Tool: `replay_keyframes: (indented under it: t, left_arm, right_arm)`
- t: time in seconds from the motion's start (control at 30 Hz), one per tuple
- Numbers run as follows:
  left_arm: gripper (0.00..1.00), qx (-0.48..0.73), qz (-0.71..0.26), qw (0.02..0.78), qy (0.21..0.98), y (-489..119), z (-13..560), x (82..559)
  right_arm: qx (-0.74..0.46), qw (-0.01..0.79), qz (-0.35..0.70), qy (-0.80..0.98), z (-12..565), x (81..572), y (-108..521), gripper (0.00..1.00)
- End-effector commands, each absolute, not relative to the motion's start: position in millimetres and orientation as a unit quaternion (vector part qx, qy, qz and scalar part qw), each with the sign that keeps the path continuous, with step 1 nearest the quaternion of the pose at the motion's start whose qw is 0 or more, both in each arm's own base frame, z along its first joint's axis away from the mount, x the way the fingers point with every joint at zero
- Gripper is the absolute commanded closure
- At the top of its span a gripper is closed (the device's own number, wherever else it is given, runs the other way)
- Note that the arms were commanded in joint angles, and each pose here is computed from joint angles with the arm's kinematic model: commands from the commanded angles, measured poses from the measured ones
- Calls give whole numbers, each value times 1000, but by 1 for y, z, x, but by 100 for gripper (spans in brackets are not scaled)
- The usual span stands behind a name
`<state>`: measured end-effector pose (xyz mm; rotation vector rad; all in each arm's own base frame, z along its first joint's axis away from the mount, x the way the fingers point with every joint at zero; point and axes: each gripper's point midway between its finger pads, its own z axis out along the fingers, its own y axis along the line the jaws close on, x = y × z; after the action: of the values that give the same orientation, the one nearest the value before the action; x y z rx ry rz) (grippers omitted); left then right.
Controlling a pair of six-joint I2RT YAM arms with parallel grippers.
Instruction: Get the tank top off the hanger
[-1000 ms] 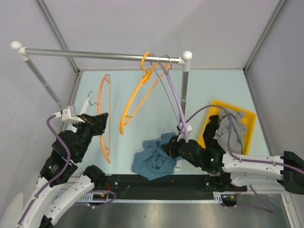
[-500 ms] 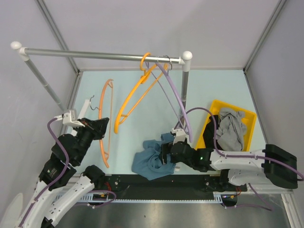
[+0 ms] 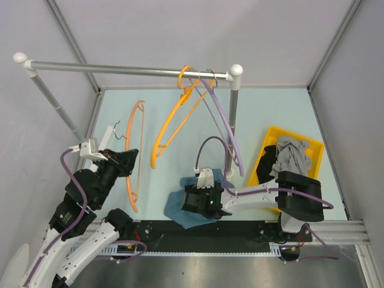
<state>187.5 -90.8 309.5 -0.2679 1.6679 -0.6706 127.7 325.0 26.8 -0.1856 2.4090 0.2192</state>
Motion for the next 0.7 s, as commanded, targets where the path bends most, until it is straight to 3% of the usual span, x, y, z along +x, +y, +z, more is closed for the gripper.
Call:
replay_keyframes:
  t: [0.0,0.03,0.07,0.1,0.13,0.17,0.23,0.33,0.5,0.67]
  left_arm:
    - [100,-112,-302,633,704,-88,328,184]
    - [100,-113,-298,633,705,-86,326,184]
    - [100,-113,-297,634,705,-86,327,183]
    - [100,-115,-296,635,704,-85,327,183]
    - [100,-116,-296,637,703,-84,327,183]
    - [100,-116,-295,637,703,-83,327,183]
    - [100,-115,-293,636,704,-84,327,184]
    - [100,-114,-293,635,706,-86,328,185]
    - [100,-110,-297,633,706,-88,330,186]
    - [100,-111,-299,633,706,-90,330,187]
  right_arm:
    - [3,366,57,929,28,123,298,15]
    - [9,370,53,927,25,122,288,23]
    - [20,377,68,923,33,123,287,52]
    - [27,378,79,922,34,123,286,64]
    - [28,379,87,921,35,122,284,67]
    - [23,376,87,922,28,120,275,78]
    - [24,380,132,915,41,120,284,89]
    - [6,384,191,904,49,115,287,100]
    - [-19,400,298,867,71,105,287,100]
    - [-13,421,435,796,129,99,281,100]
